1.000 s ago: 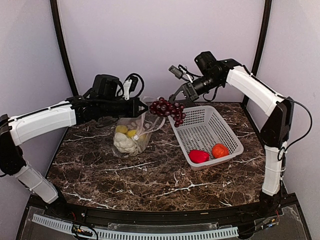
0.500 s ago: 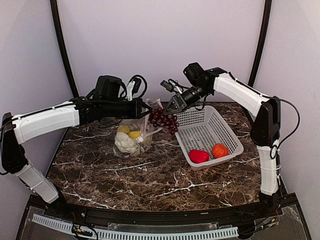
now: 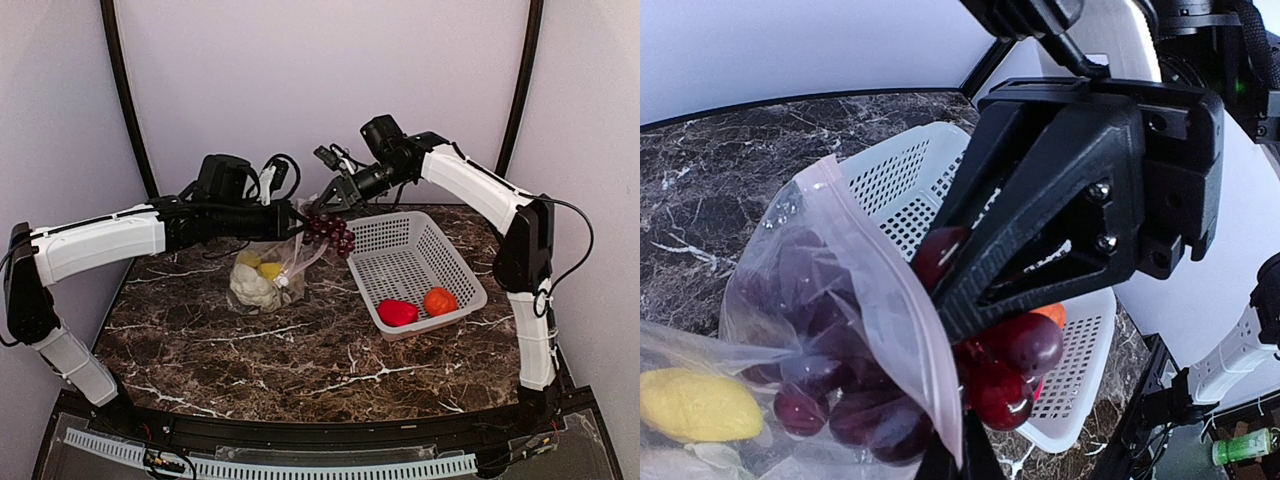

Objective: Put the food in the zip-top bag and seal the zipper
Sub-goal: Place the fake fruit in the zipper food storage bag.

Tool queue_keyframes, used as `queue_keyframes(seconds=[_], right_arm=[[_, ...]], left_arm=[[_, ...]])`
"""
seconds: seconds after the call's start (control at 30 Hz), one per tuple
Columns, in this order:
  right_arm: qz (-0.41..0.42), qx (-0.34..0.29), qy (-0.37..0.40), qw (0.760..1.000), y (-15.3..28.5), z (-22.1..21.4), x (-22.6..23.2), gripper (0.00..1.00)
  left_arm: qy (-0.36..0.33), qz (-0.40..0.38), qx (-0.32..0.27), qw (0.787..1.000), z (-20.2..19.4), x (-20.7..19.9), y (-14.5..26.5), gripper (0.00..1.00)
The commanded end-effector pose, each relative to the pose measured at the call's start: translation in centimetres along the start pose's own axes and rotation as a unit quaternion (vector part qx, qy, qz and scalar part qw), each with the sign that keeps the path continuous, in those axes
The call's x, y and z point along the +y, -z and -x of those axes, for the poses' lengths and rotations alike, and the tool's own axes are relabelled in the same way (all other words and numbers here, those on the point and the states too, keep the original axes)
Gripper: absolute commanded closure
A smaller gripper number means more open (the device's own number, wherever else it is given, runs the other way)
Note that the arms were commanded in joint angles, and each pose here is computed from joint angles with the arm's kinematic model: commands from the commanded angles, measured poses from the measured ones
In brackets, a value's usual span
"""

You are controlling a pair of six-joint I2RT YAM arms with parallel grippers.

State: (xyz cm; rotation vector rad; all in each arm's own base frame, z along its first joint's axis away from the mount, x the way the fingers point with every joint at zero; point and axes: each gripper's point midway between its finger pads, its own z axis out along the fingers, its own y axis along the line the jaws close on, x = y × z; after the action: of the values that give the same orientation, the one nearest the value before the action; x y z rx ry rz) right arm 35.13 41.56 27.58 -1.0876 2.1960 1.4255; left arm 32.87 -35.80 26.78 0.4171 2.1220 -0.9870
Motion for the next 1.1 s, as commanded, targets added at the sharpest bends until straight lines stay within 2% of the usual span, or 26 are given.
queue_keyframes(seconds=[0.0, 0.07, 0.23, 0.37, 0.43, 0.53, 0.77, 1.07], right_arm=[[0.003, 0.005, -0.028, 1.000, -2.0, -0.8, -2.4, 0.90], [0.009, 0.024, -0.069, 0.997, -3.7, -2.5, -4.4, 0.95], [0.018, 0.020, -0.075, 0.997, -4.3, -2.3, -4.5, 0.93], [0.048, 0.006, -0.040, 0.998, -3.0, -0.9, -2.0, 0.77], [0.067, -0.002, -0.024, 0.997, -1.8, -0.3, -0.3, 0.63], [0.080, -0.011, -0.007, 0.997, 0.0, -0.1, 1.0, 0.51], [0.038, -0.022, 0.042, 0.998, 4.3, -1.4, 0.0, 0.40], [-0.054, 0.043, 0.137, 0.988, 0.7, -8.5, -4.2, 0.34]], left_arm=[[-0.002, -0.016, -0.006, 1.000, 0.5, -1.1, -0.1, 0.99], [0.001, -0.007, -0.017, 1.000, 0.7, -0.8, 0.1, 0.99], [0.004, 0.004, -0.028, 1.000, 0.8, -0.3, 0.2, 0.99], [0.004, 0.015, -0.025, 1.000, 0.4, 0.3, 0.0, 0.99], [0.002, 0.027, -0.030, 0.999, 0.4, 0.8, 0.3, 0.99], [-0.003, 0.047, -0.040, 0.998, 0.6, 1.6, 0.7, 0.99], [-0.005, 0.064, -0.045, 0.997, 0.5, 2.8, 1.0, 0.99], [-0.014, 0.097, -0.049, 0.994, 0.3, 4.3, 2.4, 0.99]])
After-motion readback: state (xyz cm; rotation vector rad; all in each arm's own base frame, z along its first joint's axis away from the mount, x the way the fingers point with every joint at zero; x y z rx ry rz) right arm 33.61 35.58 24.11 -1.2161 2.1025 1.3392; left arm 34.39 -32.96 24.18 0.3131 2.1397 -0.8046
